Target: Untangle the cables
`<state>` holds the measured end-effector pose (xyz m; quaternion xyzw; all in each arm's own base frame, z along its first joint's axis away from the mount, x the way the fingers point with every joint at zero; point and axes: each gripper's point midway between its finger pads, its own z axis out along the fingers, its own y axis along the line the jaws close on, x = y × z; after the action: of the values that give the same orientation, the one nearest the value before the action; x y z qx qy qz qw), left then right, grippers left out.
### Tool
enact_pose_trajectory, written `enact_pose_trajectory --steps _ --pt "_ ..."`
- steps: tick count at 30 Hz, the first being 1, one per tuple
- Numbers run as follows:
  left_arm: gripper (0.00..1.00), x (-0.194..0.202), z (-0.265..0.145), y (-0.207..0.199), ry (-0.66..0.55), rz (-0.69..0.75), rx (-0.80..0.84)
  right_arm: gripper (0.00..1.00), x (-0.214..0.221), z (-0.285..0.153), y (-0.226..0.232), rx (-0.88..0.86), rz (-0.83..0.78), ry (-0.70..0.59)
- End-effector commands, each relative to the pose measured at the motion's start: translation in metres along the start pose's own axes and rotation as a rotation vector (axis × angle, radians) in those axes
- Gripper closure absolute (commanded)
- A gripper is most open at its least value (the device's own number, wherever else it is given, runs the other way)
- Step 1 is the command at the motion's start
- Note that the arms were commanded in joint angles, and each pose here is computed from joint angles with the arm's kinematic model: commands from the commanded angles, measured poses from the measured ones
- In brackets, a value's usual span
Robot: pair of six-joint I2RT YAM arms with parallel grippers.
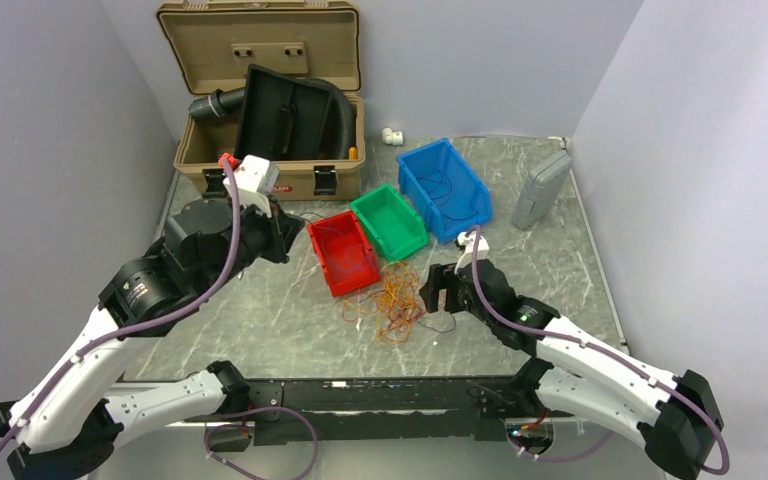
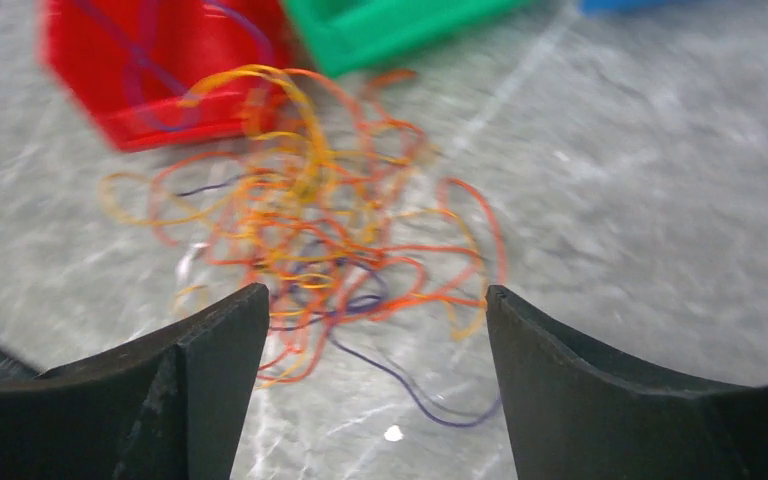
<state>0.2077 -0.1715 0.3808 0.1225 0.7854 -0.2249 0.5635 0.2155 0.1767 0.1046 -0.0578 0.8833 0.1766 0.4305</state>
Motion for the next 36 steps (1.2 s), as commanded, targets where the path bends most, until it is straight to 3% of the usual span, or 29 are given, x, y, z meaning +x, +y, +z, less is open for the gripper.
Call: enact_pose_trajectory --steps 1,5,13,15,18,21,27,32,36 --pt "1.0 -0.024 -0.011 -0.012 -0.086 0.006 0.077 0.14 -0.042 -0.022 0.067 -0.367 -0.141 -0.15" --pt "1.0 -0.029 -0.016 -0.013 -0.105 0.006 0.09 0.08 -0.049 -0.019 0.09 -0.473 -0.217 -0.156" --pt "1.0 -0.036 -0.027 -0.006 -0.143 -0.01 0.068 0.11 -0.043 0.04 0.082 -0.298 -0.193 -0.05" --pt "1.0 -0.038 -0.033 0.0 -0.162 -0.013 0.044 0.29 -0.036 0.052 0.077 -0.263 -0.167 -0.03" --pt "1.0 -0.043 -0.043 0.018 -0.202 -0.025 -0.035 0.74 -0.022 0.065 0.053 -0.128 -0.101 0.01" --pt "1.0 -0.042 -0.057 0.052 -0.237 -0.07 -0.203 1.0 -0.012 0.064 0.018 0.045 -0.031 0.011" --pt "1.0 -0.037 -0.092 0.106 -0.353 -0.162 -0.45 1.0 -0.002 0.035 -0.059 0.321 0.172 -0.045" --pt "1.0 -0.033 -0.094 0.106 -0.398 -0.178 -0.416 1.0 -0.004 0.01 -0.101 0.429 0.326 -0.121" --pt "1.0 -0.033 -0.084 0.092 -0.365 -0.138 -0.351 1.0 -0.012 0.004 -0.097 0.37 0.309 -0.148"
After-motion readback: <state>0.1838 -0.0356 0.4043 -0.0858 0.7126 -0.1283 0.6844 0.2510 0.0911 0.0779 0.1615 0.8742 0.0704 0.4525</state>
